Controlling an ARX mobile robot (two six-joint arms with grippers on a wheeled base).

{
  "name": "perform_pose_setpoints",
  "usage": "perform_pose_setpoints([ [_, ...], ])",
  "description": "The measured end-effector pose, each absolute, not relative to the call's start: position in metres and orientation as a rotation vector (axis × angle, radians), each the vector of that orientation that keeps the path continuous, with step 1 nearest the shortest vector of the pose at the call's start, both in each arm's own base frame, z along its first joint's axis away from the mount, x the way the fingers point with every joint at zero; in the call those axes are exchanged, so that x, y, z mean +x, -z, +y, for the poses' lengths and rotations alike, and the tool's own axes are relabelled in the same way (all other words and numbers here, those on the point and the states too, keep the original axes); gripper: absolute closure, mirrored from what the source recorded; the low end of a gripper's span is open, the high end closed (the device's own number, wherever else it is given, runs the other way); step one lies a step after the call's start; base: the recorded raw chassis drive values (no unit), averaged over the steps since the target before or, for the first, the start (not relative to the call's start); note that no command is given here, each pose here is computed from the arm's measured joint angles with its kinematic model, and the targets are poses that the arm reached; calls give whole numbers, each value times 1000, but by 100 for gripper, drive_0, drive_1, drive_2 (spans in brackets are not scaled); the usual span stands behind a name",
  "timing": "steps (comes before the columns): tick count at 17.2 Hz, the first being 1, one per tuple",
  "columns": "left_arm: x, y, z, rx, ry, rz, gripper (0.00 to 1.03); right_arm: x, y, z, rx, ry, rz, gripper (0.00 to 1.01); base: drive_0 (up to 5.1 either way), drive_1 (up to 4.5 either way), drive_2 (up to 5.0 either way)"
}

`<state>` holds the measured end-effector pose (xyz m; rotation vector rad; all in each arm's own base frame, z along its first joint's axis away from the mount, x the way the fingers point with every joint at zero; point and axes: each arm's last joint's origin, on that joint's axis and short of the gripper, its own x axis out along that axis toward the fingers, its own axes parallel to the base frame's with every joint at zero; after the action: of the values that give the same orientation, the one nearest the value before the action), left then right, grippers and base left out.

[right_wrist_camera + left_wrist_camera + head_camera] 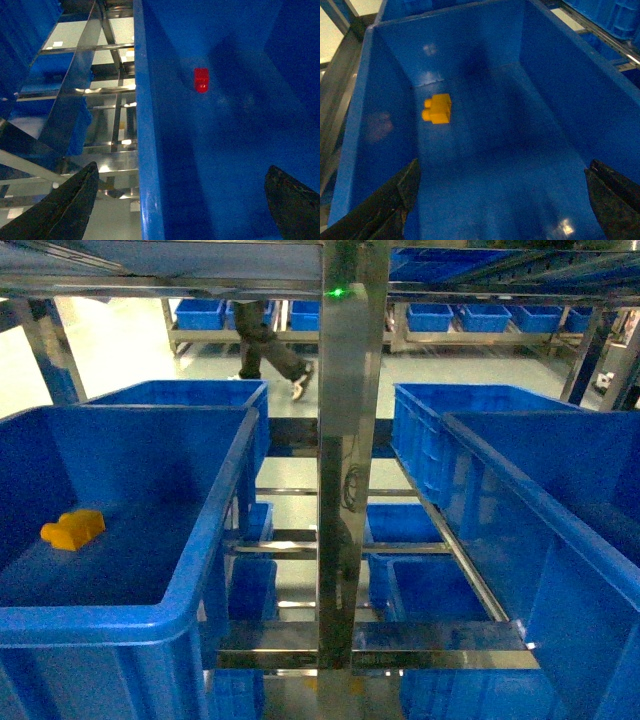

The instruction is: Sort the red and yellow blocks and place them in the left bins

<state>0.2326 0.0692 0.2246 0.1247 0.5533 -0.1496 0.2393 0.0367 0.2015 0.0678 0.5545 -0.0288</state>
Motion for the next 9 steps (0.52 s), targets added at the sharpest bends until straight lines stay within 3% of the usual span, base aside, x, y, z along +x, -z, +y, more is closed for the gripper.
perform_pose_setpoints([
  [3,215,-229,62,135,184,533,5,239,-202,37,68,29,555,3,0,0,0],
  [6,198,-227,39,174,304,460,5,239,-202,37,68,29,555,3,0,0,0],
  [9,198,-227,37,174,306,458,5,239,-202,37,68,29,554,3,0,0,0],
])
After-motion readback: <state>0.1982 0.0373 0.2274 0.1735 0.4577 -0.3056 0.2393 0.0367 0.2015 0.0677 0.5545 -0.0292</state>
